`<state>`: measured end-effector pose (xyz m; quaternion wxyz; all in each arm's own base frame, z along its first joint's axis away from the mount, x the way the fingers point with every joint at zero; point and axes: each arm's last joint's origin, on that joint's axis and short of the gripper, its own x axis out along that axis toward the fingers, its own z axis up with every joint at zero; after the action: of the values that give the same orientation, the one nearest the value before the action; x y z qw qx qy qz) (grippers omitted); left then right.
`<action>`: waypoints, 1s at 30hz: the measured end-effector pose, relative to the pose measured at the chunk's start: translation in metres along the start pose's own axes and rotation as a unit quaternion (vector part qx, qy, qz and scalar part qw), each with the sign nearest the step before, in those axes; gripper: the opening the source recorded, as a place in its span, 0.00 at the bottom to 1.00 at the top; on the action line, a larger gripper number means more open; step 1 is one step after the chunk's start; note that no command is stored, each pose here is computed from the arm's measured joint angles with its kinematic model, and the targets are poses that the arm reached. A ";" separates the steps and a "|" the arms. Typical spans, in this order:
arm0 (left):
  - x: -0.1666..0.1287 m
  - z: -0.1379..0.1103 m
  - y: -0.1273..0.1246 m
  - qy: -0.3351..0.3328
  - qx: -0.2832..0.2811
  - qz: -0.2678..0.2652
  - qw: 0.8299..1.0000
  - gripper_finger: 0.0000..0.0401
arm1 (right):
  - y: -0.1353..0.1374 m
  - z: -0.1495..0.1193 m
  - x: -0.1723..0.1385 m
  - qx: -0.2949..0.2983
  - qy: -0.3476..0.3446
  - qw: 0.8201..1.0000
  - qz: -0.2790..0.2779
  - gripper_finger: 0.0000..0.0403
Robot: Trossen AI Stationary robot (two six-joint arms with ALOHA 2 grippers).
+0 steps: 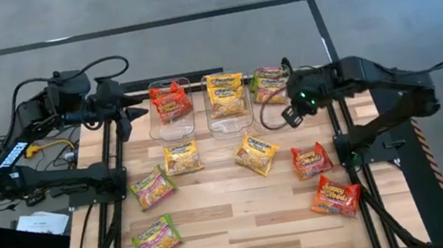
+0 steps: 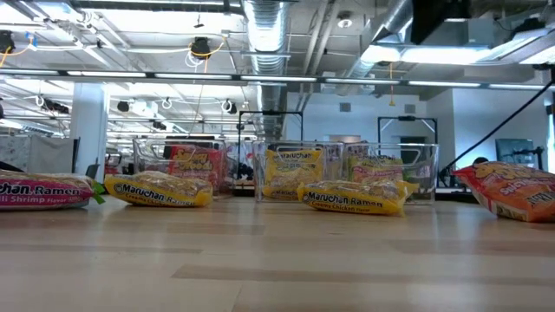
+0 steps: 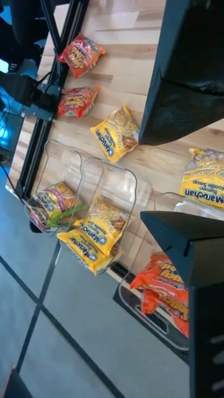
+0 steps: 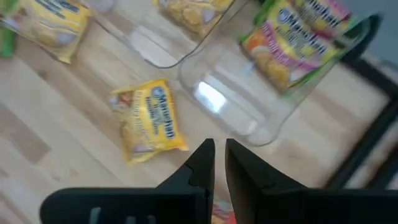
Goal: Sort Maruchan noodles
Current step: Put the orange noodle pack into the left transparent bin
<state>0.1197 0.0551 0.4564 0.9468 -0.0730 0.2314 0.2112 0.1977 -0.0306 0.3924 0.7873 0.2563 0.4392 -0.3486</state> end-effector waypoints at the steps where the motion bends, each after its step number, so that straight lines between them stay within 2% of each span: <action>1: 0.000 0.000 0.000 0.002 0.001 0.000 1.000 0.43 | 0.000 -0.006 0.001 0.010 -0.003 1.000 0.009 0.16; 8: 0.004 -0.001 0.000 0.012 -0.004 0.001 1.000 0.43 | 0.010 -0.043 0.012 0.067 -0.014 0.995 0.076 0.16; 12: 0.008 -0.001 0.000 0.022 -0.015 -0.003 1.000 0.43 | 0.021 -0.062 0.021 0.073 -0.004 0.992 0.104 0.16; 20: 0.012 -0.006 0.000 0.058 -0.017 -0.006 0.998 0.43 | 0.035 -0.094 0.031 0.027 0.047 0.992 0.109 0.16; 25: 0.012 -0.007 -0.001 0.064 -0.018 -0.022 0.998 0.43 | 0.042 -0.106 0.037 -0.013 0.112 0.988 0.104 0.17; 30: 0.012 -0.007 -0.003 0.065 -0.020 -0.050 0.996 0.43 | 0.047 -0.114 0.044 -0.035 0.180 0.979 0.084 0.23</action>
<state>0.1274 0.0552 0.4450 0.9376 -0.1169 0.2841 0.1629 0.1915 0.0658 0.3036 0.7304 0.3229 0.5627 -0.2134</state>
